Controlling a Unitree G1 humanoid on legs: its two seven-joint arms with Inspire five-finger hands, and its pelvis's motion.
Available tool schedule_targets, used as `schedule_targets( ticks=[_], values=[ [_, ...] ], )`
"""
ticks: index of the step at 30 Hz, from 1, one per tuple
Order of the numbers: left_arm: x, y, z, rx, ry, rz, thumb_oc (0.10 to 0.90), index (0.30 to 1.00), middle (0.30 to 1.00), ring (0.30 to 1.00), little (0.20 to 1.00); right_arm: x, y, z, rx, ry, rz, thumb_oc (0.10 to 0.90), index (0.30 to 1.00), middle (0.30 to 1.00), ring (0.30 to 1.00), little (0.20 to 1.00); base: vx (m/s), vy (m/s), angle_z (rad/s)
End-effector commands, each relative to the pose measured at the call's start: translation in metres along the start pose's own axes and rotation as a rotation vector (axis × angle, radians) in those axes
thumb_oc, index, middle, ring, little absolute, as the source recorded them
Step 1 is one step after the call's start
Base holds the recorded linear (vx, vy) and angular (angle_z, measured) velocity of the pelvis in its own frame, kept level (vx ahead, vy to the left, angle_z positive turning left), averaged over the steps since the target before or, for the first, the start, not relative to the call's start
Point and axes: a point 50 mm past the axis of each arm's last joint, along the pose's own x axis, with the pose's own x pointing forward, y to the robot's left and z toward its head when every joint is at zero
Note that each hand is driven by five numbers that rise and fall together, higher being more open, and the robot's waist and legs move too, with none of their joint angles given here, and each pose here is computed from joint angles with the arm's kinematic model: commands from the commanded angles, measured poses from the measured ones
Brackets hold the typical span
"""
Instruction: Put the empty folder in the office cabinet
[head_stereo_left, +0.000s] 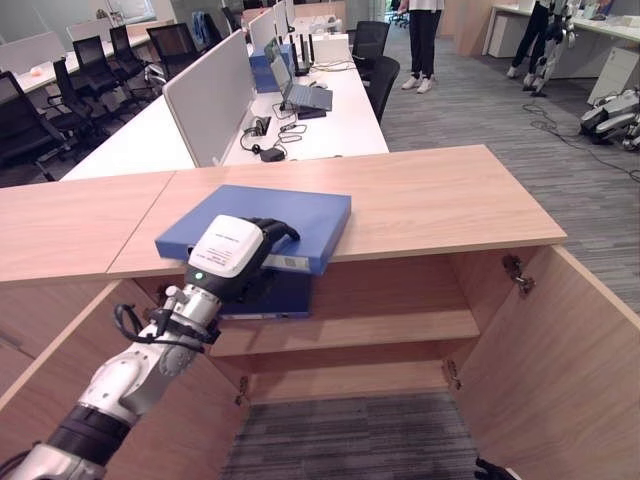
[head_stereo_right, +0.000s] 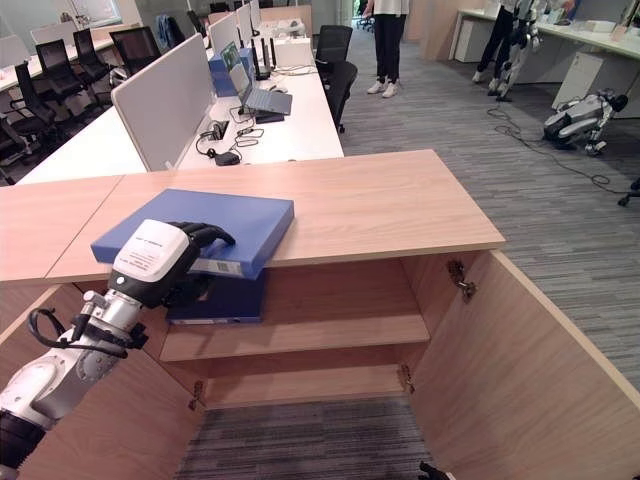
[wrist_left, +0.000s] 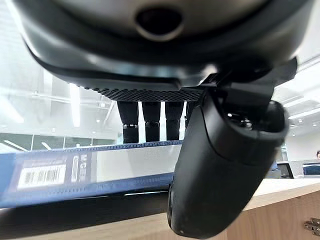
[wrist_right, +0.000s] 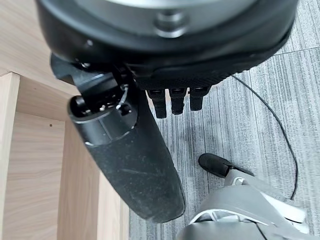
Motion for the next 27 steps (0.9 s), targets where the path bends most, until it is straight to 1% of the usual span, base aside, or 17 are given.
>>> schedule_targets(
  ticks=[1,4,7,12,14,15,18,22,27],
  values=[
    [0.026,0.042,-0.009,0.039,0.006,0.165,0.400,0.300,0.300,0.300,0.300,0.006,-0.009,0.032,0.052,-0.090,-0.029,0.800,0.900,0.900,0.900,0.900,0.00,0.000,0.00],
    [0.026,0.046,-0.007,0.026,0.003,0.187,0.400,0.300,0.300,0.300,0.300,0.006,-0.008,0.032,0.057,-0.088,-0.028,0.800,0.900,0.900,0.900,0.900,0.00,0.000,0.00],
    [0.025,0.059,-0.002,-0.017,-0.008,0.268,0.400,0.300,0.300,0.300,0.300,0.006,-0.005,0.033,0.068,-0.090,-0.017,0.800,0.900,0.900,0.900,0.900,0.00,0.000,0.00],
    [0.015,0.089,0.012,-0.150,-0.038,0.464,0.400,0.300,0.300,0.300,0.300,0.006,0.001,0.034,0.085,-0.095,0.001,0.800,0.900,0.900,0.900,0.900,0.00,0.000,0.00],
    [0.008,0.104,0.017,-0.247,-0.057,0.563,0.400,0.300,0.300,0.300,0.300,0.006,0.004,0.036,0.100,-0.103,0.016,0.800,0.900,0.900,0.900,0.900,-0.01,-0.016,0.02],
    [0.001,0.114,0.020,-0.327,-0.071,0.642,0.400,0.300,0.300,0.300,0.300,0.007,0.007,0.040,0.113,-0.118,0.032,0.800,0.900,0.900,0.900,0.900,-0.02,-0.025,0.09],
    [-0.011,0.128,0.022,-0.515,-0.111,0.767,0.400,0.300,0.300,0.300,0.300,0.006,0.012,0.050,0.145,-0.165,0.067,0.800,0.900,0.900,0.900,0.900,-0.02,-0.019,0.16],
    [-0.024,0.133,0.018,-0.799,-0.159,0.837,0.400,0.300,0.300,0.300,0.300,0.004,0.015,0.067,0.166,-0.246,0.096,0.800,0.900,0.900,0.900,0.900,-0.03,-0.011,0.08],
    [-0.039,0.137,0.014,-1.080,-0.250,0.831,0.400,0.300,0.300,0.300,0.300,0.003,0.019,0.079,0.186,-0.286,0.129,0.800,0.900,0.900,0.900,0.900,-0.03,0.000,0.07]
  ],
)
